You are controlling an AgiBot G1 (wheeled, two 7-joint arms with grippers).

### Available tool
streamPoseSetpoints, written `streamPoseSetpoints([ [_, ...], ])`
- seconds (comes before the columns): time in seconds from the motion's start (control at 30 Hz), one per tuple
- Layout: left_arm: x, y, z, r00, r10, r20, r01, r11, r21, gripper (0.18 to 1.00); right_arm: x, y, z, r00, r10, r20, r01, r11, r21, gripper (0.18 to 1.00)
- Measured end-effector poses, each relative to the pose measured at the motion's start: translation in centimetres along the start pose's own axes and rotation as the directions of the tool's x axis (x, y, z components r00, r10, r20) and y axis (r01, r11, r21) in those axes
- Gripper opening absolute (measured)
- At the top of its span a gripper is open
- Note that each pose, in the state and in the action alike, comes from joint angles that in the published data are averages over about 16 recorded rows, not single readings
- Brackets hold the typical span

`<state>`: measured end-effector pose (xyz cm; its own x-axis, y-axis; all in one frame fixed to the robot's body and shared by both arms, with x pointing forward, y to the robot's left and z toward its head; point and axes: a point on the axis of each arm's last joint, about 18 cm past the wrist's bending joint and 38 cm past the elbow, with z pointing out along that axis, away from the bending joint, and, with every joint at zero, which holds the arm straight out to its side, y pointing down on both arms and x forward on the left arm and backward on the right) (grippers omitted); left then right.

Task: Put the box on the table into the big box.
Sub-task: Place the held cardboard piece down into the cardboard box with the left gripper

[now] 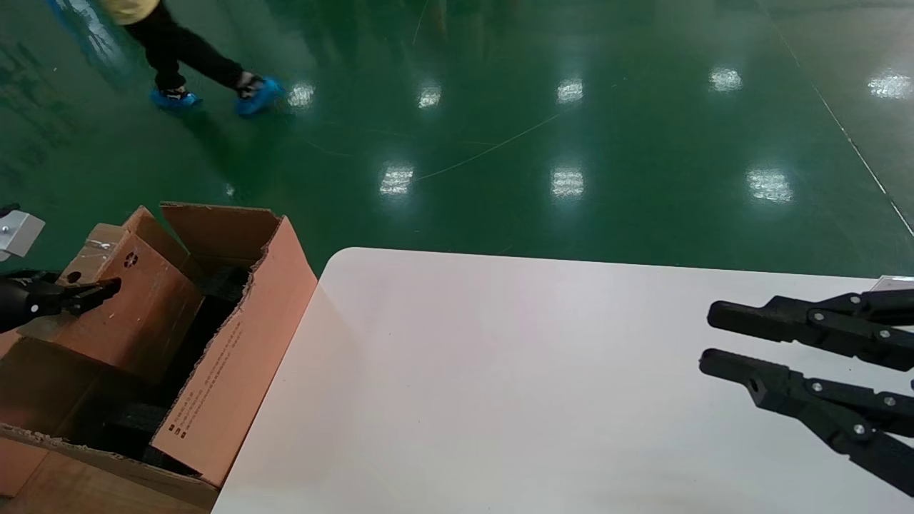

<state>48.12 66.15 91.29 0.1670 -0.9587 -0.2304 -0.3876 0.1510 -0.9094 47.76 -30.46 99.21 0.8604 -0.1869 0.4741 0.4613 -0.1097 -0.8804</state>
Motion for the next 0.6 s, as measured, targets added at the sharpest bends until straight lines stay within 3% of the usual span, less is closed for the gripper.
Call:
streamPoseSetpoints([
  [0.33, -0.1, 1.6, 0.0, 0.999, 0.001, 0.039, 0.001, 1.0, -0.027, 0.35, 0.0, 0.0, 0.0, 1.0, 0.0, 0.0, 0.0, 1.0, 0.0, 0.464],
  [0.6, -0.1, 3.2, 0.5, 0.998, 0.001, 0.058, 0.002, 0.999, -0.048, 0.349, 0.0, 0.0, 0.0, 1.0, 0.0, 0.0, 0.0, 1.0, 0.0, 0.663],
])
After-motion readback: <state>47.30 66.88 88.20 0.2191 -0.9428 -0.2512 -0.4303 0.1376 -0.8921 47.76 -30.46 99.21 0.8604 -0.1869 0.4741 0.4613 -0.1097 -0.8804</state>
